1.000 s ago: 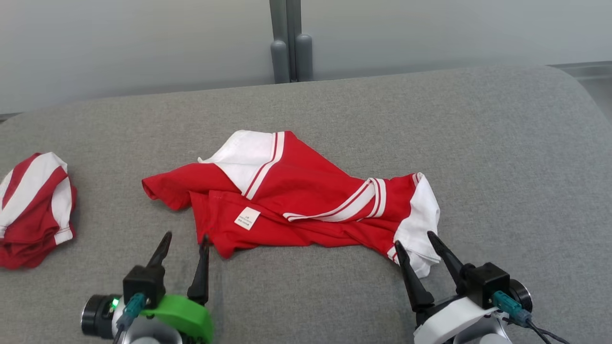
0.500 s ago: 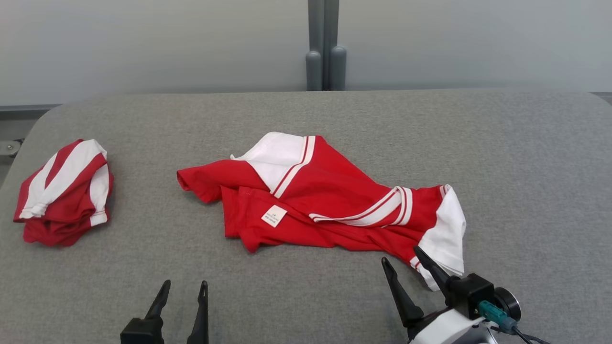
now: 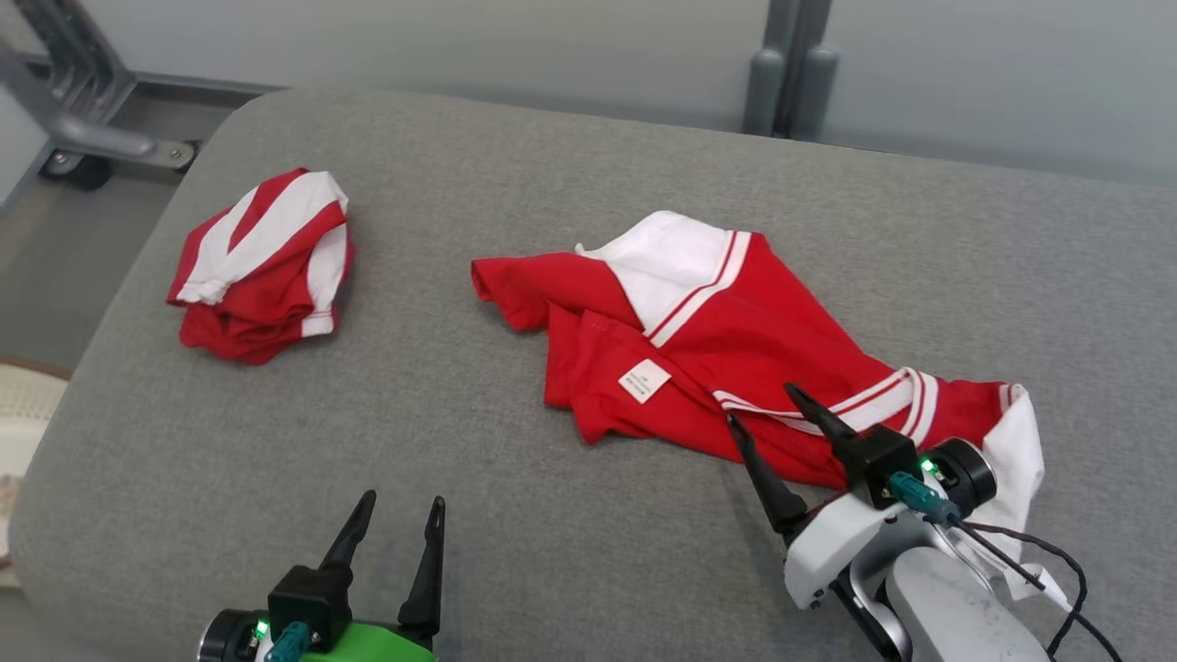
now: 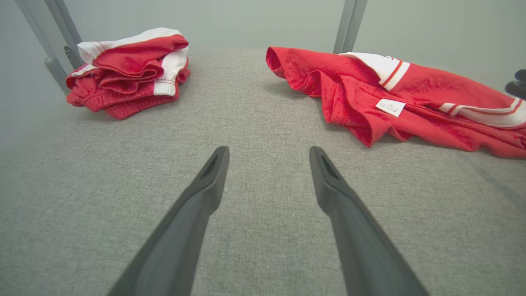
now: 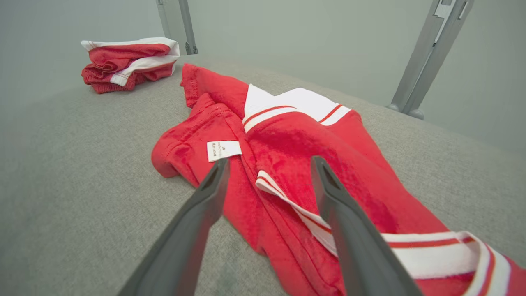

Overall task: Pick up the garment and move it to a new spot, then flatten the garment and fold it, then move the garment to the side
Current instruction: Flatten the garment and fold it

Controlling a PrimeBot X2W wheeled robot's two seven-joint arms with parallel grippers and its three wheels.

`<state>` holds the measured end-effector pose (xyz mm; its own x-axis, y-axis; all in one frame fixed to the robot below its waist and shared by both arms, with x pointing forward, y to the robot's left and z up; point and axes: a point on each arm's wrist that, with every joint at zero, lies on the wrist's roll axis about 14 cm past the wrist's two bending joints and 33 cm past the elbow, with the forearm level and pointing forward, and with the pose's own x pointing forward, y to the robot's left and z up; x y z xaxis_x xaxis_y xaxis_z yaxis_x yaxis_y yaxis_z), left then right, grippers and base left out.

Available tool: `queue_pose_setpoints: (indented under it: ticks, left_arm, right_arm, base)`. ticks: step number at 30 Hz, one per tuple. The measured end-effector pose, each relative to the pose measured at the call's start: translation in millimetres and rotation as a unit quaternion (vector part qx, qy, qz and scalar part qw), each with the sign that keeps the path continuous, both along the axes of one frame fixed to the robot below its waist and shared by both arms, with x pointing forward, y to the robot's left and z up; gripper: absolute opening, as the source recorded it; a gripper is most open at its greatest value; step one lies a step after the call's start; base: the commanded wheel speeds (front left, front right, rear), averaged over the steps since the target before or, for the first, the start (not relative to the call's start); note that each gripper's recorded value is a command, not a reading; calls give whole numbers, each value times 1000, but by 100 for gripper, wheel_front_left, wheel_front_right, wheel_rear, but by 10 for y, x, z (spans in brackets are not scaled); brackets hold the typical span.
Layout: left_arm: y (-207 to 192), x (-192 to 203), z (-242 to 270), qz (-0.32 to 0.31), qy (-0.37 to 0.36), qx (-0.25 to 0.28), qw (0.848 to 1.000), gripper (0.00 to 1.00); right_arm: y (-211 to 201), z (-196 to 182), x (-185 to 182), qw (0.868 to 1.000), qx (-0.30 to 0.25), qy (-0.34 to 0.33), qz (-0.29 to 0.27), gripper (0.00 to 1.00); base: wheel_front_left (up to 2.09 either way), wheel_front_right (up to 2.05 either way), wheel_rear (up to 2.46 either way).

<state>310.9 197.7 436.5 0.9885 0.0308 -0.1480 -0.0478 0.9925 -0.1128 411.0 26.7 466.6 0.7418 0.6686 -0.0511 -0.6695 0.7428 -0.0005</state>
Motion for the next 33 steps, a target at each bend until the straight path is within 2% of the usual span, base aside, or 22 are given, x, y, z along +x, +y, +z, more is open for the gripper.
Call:
queue_pose_setpoints:
  ticks: [5,14,16,18,19,21,22,27,33]
  left_arm:
    - [196,-121,-92,38,19,-3,999,100]
    - [205,-84,-189,45,40,-12,998,100]
    - [198,-45,-188,44,39,-13,998,100]
    - [194,-14,-197,42,41,-13,998,100]
    - [188,5,-195,40,40,-13,998,100]
    - [173,37,-188,36,38,-13,999,100]
    - [173,37,-188,36,38,-13,999,100]
    - [140,67,-177,31,36,-16,999,100]
    - [107,62,-174,28,34,-20,999,100]
  right_arm:
    - [199,-212,112,999,-26,17,34,100]
    - [350,-582,225,996,-44,56,53,100]
    - [340,-615,263,996,-47,57,50,96]
    - [307,-647,301,996,-50,58,44,67]
    - [295,-656,312,996,-51,58,42,42]
    - [261,-666,343,996,-51,60,35,9]
    - [261,-666,343,996,-51,60,35,0]
    - [197,-540,448,998,-36,45,16,0]
    - [203,-461,453,999,-33,33,19,0]
  base:
    - [0,0,0]
    - [0,0,0]
    - [0,0,0]
    - [0,0,0]
    - [0,0,0]
    - [0,0,0]
    - [0,0,0]
    - [0,0,0]
    - [0,0,0]
